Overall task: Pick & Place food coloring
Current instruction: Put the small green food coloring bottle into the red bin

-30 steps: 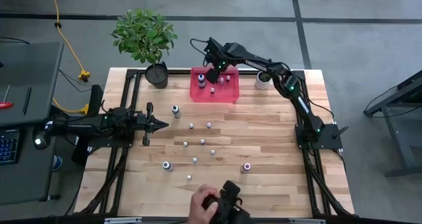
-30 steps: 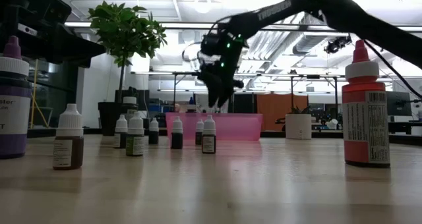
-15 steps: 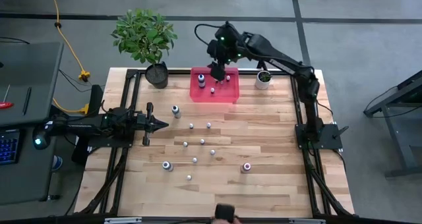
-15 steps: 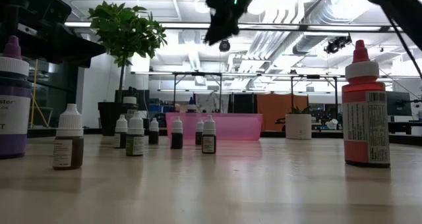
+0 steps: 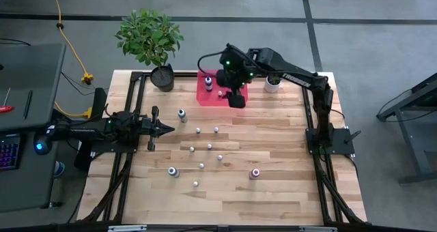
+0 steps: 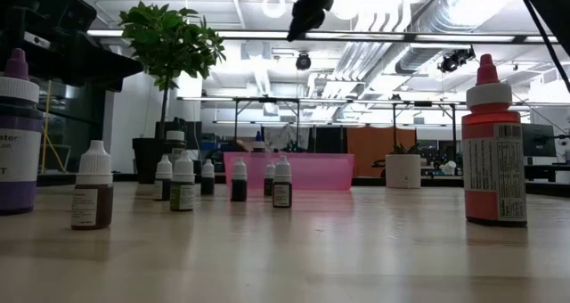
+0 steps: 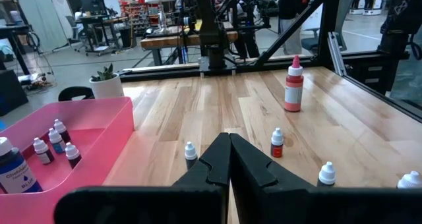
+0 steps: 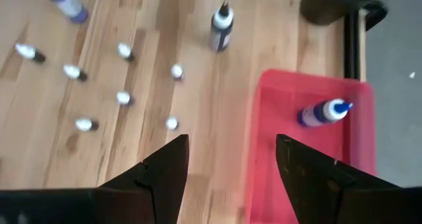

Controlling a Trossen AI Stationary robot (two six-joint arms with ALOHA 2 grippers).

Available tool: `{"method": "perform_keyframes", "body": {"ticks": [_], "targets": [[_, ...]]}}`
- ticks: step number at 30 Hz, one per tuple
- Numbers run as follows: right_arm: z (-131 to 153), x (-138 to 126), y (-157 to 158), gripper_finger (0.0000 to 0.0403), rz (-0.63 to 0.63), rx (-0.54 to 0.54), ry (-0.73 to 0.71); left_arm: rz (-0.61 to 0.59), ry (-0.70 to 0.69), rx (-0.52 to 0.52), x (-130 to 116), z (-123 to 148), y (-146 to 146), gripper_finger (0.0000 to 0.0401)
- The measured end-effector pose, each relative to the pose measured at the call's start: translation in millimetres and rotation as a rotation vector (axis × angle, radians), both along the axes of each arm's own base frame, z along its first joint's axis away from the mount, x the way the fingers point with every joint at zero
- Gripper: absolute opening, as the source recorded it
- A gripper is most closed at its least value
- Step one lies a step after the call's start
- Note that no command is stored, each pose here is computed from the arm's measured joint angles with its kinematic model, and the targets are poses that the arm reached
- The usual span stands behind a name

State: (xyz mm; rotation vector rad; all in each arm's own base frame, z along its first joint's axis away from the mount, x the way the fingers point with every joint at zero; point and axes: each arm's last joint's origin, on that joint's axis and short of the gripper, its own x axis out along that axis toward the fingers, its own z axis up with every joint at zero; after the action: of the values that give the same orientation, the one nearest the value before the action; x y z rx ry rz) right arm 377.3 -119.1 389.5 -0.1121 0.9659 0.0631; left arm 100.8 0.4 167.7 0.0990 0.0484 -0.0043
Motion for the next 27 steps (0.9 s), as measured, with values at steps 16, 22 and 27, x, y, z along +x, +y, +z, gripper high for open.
{"method": "perform_keyframes", "body": {"ticks": [16, 22, 27], "targets": [[-9.9, -13.0, 23.6, 0.0216, 0.040, 0.081, 0.212, 0.000, 0.000, 0.000, 0.0, -0.1, 0.0, 0.0000], [-4.8, -24.4, 37.2, 0.0216, 0.070, 0.139, 0.267, 0.000, 0.000, 0.000, 0.0, 0.0, 0.0, 0.0000], [-9.1, -49.8, 51.3, 0.0216, 0.072, 0.147, 0.268, 0.000, 0.000, 0.000, 0.0, -0.1, 0.0, 0.0000]]}}
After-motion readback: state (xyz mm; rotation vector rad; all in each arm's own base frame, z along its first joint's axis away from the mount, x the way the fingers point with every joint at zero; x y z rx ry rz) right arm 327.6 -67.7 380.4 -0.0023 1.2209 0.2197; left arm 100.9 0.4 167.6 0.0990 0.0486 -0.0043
